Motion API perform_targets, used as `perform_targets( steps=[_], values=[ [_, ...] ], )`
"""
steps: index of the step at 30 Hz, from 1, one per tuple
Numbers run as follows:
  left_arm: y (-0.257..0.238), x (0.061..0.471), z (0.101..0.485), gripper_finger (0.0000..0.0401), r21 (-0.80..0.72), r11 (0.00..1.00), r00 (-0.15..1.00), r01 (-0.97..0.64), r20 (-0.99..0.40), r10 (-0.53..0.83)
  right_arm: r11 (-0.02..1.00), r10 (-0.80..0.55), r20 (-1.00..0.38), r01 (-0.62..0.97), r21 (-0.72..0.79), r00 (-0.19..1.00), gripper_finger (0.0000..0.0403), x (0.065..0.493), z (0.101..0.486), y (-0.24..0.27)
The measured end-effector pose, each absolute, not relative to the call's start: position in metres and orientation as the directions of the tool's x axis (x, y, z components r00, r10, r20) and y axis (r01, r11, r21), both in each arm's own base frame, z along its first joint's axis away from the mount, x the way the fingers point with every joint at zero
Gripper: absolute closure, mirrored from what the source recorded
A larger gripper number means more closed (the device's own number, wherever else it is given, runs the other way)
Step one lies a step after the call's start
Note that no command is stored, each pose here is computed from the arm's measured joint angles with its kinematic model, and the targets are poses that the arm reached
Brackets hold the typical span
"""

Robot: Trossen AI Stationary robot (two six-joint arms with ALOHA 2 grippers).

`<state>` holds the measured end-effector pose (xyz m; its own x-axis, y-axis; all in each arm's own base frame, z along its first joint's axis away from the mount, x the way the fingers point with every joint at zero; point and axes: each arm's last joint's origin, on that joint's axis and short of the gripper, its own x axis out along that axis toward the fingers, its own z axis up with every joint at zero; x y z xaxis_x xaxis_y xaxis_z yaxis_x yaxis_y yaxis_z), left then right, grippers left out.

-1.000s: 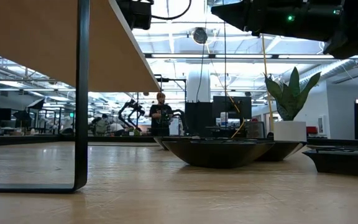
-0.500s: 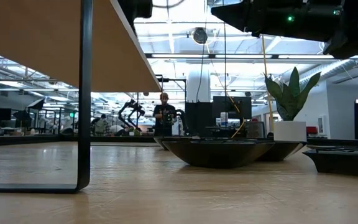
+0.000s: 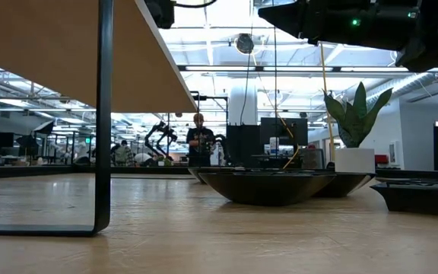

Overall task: Pick & Place Mini shaped plates
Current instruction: Stack the square plate on top of the square plate on the shelf

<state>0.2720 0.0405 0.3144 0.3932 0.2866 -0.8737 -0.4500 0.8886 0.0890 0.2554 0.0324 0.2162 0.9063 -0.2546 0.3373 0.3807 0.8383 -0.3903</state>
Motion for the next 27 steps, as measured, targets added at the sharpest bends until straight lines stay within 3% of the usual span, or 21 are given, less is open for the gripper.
perform_targets(
  steps=[8,27],
  values=[
    [0.042,0.270,0.314,0.0247,0.157,0.858,0.355,-0.489,-0.863,0.360,0.838,-0.255,0.337,0.381,-0.391,0.906,0.0190,0.255,0.216,0.032],
    [0.041,0.277,0.304,0.0247,0.089,0.868,0.338,-0.489,-0.898,0.282,0.838,-0.255,0.337,0.380,-0.391,0.907,0.0190,0.255,0.216,0.032]
  ],
)
